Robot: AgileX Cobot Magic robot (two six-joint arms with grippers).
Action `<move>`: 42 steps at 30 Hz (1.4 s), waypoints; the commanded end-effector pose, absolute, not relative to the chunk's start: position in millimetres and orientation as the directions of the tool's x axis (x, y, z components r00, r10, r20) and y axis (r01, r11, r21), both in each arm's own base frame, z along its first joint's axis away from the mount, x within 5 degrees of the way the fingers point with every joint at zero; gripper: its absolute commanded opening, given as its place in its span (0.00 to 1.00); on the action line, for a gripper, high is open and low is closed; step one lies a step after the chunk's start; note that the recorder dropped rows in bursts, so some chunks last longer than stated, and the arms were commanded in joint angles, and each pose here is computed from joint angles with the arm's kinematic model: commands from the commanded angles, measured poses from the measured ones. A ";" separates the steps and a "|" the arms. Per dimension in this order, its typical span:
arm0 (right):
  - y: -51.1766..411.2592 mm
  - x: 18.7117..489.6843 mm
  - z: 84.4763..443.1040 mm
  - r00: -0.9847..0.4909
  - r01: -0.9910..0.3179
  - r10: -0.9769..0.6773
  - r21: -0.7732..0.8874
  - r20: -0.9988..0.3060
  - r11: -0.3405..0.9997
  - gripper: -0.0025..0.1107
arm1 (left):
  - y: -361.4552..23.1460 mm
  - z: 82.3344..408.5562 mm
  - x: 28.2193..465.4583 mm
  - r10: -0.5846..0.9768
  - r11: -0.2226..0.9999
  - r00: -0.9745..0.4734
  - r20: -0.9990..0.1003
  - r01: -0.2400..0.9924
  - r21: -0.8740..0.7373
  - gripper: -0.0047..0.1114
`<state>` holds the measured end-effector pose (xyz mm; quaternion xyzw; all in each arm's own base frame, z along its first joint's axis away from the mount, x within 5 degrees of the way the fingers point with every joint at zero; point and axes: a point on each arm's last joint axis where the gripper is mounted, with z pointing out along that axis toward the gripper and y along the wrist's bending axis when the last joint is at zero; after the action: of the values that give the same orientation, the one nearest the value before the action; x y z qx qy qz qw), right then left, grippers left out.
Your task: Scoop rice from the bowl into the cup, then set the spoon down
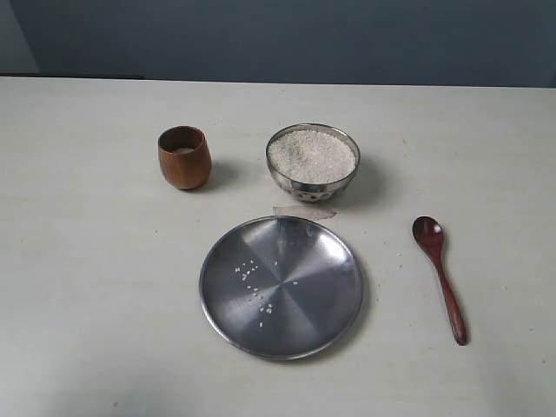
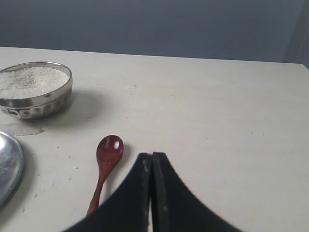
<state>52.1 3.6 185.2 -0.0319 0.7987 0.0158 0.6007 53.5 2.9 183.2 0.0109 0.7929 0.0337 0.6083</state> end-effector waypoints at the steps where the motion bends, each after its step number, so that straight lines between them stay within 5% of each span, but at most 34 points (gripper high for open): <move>1: 3.4 51.9 185.8 -0.271 -0.066 -0.030 -0.013 -0.962 0.998 0.02 | 2.9 182.4 53.5 0.060 0.997 -0.254 -0.965 -0.022 0.068 0.04; 17: 3.5 52.8 189.0 -0.236 -0.066 -0.026 -0.011 -0.971 0.998 0.02 | 2.9 182.4 53.5 0.060 0.997 -0.254 -0.965 -0.022 0.068 0.04; 28: 2.9 52.4 233.8 0.257 -0.052 -0.002 -0.016 -0.967 0.999 0.02 | 2.9 182.4 53.5 0.060 0.997 -0.254 -0.965 -0.022 0.068 0.04; 42: -3.1 20.8 282.1 0.785 -0.044 0.065 0.050 -0.616 0.998 0.02 | 2.9 182.4 53.5 0.060 0.997 -0.254 -0.965 -0.022 0.068 0.04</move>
<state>31.4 -0.2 272.4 -0.0008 0.3992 0.0257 0.9165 53.5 3.0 183.2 0.0113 0.7929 0.0344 0.6083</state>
